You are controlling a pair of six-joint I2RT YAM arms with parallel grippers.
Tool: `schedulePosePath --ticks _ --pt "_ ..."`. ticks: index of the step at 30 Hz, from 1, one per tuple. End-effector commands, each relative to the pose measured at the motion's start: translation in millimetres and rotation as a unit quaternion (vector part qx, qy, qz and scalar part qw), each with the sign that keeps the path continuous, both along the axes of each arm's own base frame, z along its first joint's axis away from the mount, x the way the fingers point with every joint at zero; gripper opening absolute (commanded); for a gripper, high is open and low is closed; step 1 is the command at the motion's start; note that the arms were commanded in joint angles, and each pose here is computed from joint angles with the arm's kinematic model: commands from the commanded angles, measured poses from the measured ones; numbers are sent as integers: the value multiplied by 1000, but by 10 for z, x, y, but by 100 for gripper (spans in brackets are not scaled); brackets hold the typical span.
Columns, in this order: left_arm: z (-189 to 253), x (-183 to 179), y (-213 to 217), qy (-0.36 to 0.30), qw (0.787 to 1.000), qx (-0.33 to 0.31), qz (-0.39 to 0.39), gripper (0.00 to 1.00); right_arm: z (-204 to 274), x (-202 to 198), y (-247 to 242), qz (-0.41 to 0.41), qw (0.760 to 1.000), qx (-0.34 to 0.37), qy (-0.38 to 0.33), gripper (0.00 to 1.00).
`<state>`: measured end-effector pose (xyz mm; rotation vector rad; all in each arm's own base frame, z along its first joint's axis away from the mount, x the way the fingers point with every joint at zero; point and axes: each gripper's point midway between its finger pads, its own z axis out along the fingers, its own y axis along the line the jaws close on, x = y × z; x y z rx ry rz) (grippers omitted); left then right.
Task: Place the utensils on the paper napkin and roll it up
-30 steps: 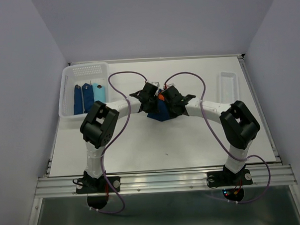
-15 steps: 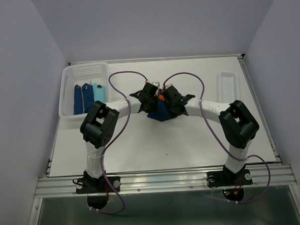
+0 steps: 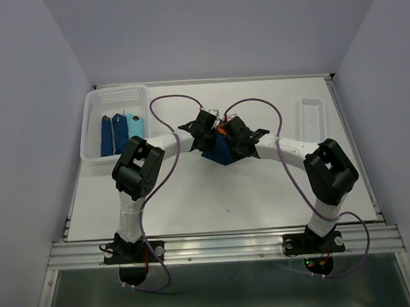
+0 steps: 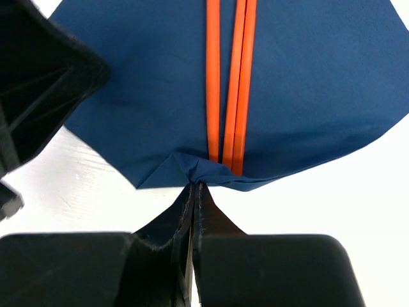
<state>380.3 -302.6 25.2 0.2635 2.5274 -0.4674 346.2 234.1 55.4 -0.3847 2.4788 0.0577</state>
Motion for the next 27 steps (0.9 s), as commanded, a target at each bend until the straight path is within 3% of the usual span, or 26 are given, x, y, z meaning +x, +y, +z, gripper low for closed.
schedulePosePath --ticks 1,15,27 --pt "-40 95 84 -2 1000 21 5 0 193 35 67 3 999 22 -23 1" --pt "-6 69 80 0 1000 15 -4 0 16 236 54 -27 999 2 -27 1" --pt "340 -34 45 -26 999 -18 -33 0 -61 311 49 -33 999 11 -23 1"
